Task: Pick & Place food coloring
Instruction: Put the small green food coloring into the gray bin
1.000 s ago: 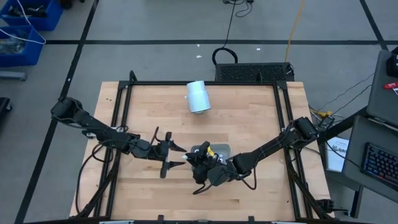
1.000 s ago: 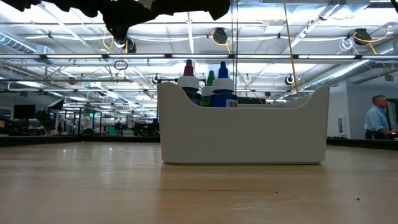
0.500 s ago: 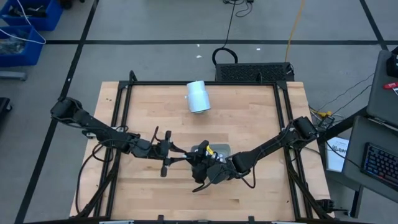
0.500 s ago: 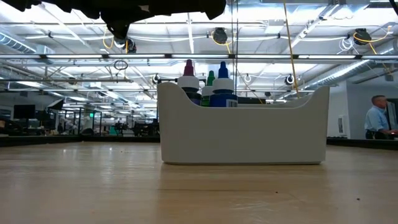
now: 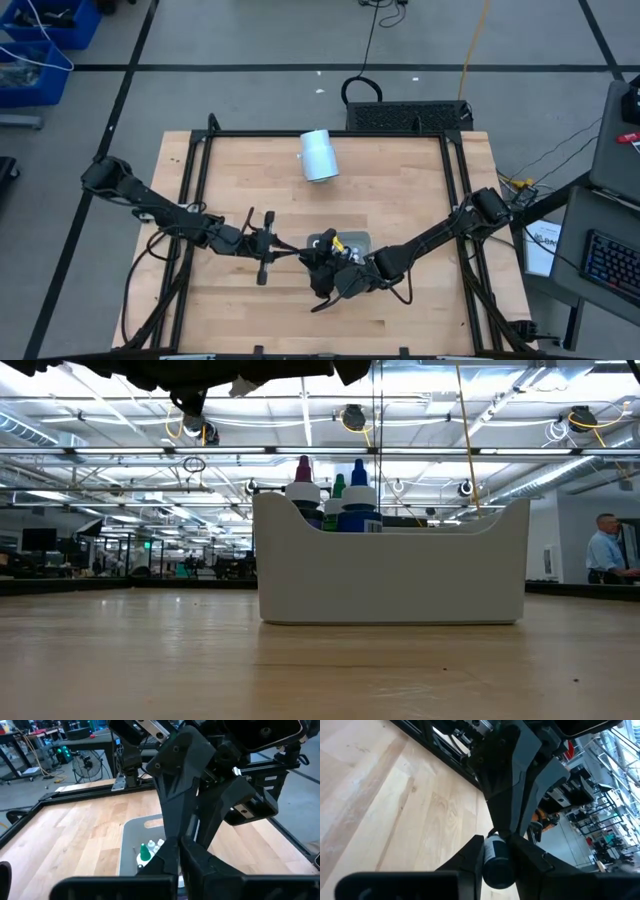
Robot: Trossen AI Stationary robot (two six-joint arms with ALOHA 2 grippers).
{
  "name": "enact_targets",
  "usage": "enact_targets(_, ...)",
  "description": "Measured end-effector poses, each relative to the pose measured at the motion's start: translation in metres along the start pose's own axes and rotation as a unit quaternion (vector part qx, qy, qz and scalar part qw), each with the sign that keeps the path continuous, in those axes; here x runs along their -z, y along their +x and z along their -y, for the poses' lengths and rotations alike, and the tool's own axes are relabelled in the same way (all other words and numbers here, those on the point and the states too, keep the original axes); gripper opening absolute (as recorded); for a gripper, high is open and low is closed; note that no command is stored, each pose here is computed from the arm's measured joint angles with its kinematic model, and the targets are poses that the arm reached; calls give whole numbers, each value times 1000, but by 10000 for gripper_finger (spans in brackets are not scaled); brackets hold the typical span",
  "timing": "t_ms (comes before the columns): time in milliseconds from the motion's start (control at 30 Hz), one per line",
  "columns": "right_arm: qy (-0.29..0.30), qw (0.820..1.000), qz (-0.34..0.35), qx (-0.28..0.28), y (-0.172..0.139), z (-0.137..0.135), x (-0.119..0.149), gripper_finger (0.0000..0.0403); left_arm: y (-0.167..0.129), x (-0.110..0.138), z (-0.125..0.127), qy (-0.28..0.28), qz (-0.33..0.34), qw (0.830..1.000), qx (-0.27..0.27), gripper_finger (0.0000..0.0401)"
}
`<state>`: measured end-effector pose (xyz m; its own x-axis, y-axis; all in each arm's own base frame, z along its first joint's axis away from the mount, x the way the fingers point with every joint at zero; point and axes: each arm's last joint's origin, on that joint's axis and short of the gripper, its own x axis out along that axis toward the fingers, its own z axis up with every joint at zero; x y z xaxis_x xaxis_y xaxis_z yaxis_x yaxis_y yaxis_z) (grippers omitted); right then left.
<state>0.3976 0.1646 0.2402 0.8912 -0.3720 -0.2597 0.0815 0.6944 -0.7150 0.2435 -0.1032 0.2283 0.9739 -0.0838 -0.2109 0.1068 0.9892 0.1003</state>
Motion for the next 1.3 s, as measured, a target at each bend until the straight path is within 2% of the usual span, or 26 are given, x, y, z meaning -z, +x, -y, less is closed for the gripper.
enact_targets(233, 8, 1000, 0, 3, 0, 0, 0, 62, -1, 0, 2, -16, 1, 1000, -9, 18)
enact_targets(367, 4, 1000, 3, 4, 0, 0, -1, 60, -2, 0, 4, 29, 1, 1000, -4, 40)
enact_targets(433, -9, 1000, 10, 1, -4, -2, -4, 60, -3, -1, 8, 47, 4, 999, 4, 59)
enact_targets(567, -45, 999, 28, 3, -14, -9, -12, 59, -11, -8, 20, 34, 35, 998, 37, 111)
enact_targets(633, -54, 997, 48, 9, -22, -12, -19, 58, -17, -15, 27, 30, 61, 996, 58, 140)
enact_targets(800, -90, 990, 111, 15, -45, -22, -38, 58, -26, -17, 40, 55, 71, 993, 83, 210)
enact_targets(967, -119, 975, 188, -10, -58, -27, -49, 58, -29, -23, 43, 16, 101, 990, 98, 269)
enact_targets(1133, -130, 971, 200, -16, -57, -26, -50, 58, -24, -31, 43, -25, 154, 974, 165, 306)
enact_targets(1300, -161, 967, 198, -13, -49, -22, -46, 60, -12, -29, 37, -37, 153, 976, 152, 313)
